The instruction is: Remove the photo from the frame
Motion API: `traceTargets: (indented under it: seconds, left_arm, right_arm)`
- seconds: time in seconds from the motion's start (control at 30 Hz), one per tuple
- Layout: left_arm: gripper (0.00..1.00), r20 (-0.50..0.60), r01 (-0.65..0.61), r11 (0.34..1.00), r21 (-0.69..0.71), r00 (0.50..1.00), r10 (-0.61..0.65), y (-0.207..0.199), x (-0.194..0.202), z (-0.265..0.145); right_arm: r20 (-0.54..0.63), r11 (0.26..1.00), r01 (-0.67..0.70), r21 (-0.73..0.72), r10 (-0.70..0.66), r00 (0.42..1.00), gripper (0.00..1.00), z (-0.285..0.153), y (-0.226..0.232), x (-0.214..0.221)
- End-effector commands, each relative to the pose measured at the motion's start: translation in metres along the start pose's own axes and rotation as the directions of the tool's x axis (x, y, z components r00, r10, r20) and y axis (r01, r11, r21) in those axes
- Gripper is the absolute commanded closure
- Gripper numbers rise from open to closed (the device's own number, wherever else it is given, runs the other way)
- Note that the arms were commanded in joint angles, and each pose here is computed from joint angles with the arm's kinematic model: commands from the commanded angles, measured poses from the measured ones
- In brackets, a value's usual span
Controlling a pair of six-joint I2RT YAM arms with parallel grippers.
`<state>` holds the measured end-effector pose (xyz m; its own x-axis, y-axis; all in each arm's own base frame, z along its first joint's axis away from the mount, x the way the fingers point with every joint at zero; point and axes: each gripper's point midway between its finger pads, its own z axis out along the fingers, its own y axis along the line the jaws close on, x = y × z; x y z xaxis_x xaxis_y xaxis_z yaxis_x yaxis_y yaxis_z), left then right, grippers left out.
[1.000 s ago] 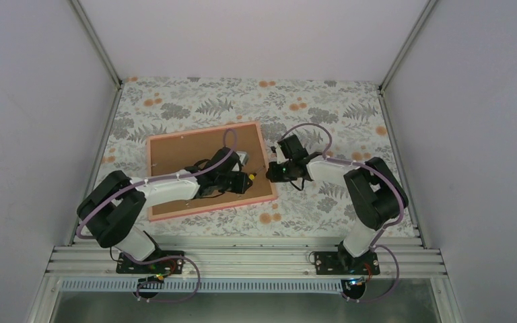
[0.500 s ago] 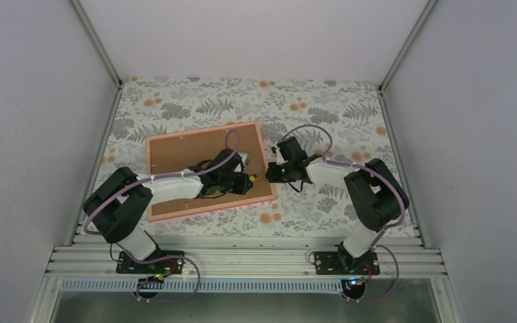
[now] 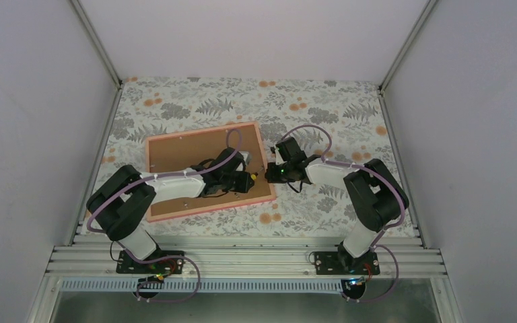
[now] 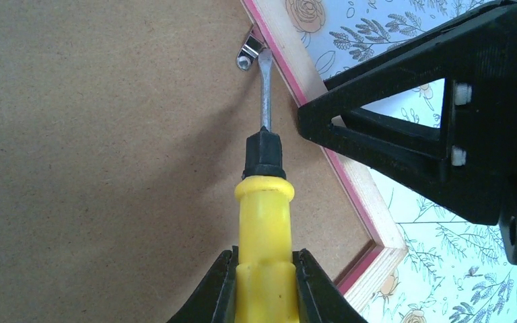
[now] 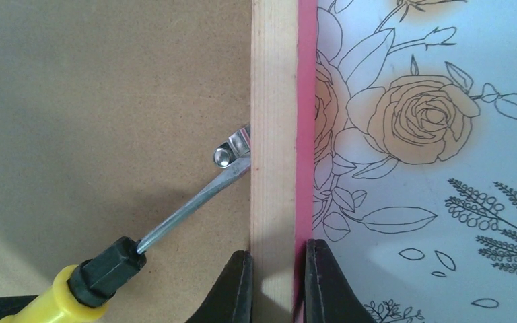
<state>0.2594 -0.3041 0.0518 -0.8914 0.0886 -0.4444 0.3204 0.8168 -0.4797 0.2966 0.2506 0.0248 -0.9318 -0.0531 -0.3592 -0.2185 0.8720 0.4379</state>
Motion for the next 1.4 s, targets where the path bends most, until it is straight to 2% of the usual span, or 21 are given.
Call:
traceTargets:
  seconds: [0.0, 0.37, 1.37]
  left_arm:
    - [0.98, 0.027, 0.018, 0.999, -0.031, 0.999, -0.017, 0.001, -0.009, 0.003]
    - [0.98, 0.075, 0.074, 0.994, -0.077, 0.995, -0.068, 0.015, -0.012, -0.004]
    - [0.98, 0.012, 0.078, 0.995, -0.066, 0.997, -0.077, 0.016, 0.013, -0.016]
  right_arm:
    - [-0.068, 1.0, 0.001, -0.015, -0.002, 0.998, 0.96, 0.004, 0.003, 0.023]
    - [-0.07, 1.0, -0.006, -0.007, 0.005, 0.998, 0.96, 0.006, 0.0, 0.025]
    - [-0.066, 1.0, -0.013, 0.009, 0.013, 0.998, 0.96, 0.007, -0.002, 0.023]
